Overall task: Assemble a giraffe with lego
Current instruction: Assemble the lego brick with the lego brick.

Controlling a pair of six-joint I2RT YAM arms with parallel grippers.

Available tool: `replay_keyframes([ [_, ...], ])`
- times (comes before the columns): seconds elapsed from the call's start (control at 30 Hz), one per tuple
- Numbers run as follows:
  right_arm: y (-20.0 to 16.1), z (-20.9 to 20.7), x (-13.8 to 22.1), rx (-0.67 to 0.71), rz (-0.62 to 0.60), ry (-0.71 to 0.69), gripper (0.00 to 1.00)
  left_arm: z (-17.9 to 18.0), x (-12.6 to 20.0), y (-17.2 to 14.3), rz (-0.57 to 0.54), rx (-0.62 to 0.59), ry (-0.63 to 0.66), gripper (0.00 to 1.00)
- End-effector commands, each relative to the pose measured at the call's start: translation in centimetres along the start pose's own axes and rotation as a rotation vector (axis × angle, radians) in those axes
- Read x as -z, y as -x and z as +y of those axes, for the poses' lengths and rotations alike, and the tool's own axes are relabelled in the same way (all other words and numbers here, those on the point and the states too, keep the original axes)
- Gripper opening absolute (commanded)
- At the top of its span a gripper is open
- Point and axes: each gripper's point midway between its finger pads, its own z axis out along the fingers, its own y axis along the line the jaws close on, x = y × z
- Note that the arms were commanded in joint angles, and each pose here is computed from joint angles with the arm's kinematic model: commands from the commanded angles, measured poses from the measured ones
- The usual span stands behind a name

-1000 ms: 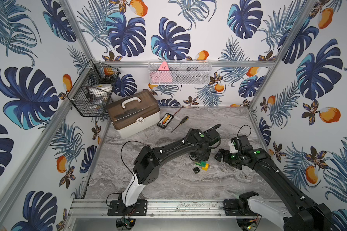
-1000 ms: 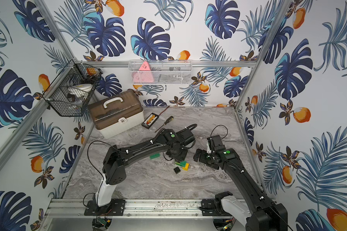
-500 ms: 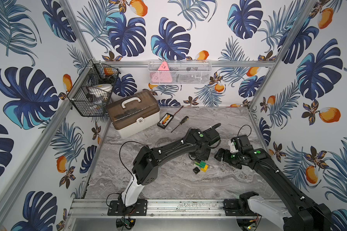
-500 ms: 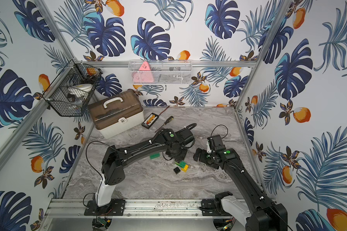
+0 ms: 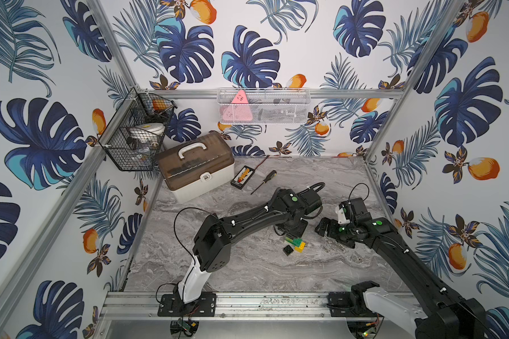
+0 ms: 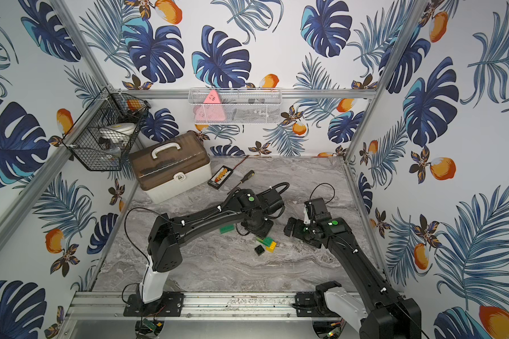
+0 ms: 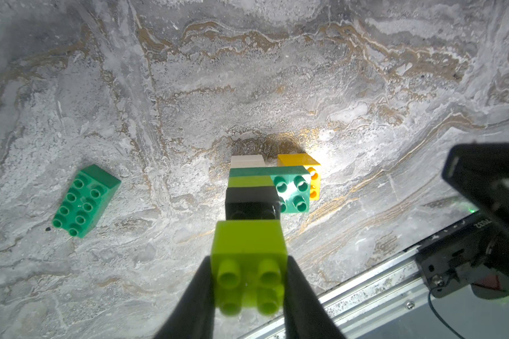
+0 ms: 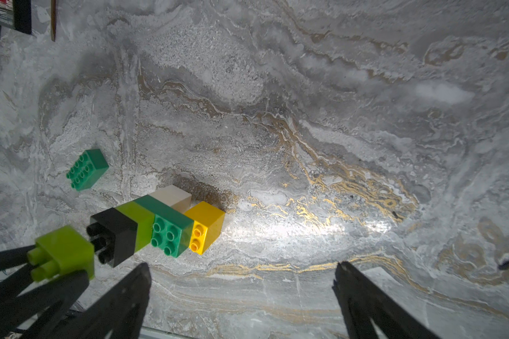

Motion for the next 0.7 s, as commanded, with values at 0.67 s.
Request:
replay_keyframes([
  [0.67,0.2,0.0,-0.2,-0.009,-0.001,0.005,1.00,0.8,-1.2,0.3,0.050,-0.035,0.020,0.33],
])
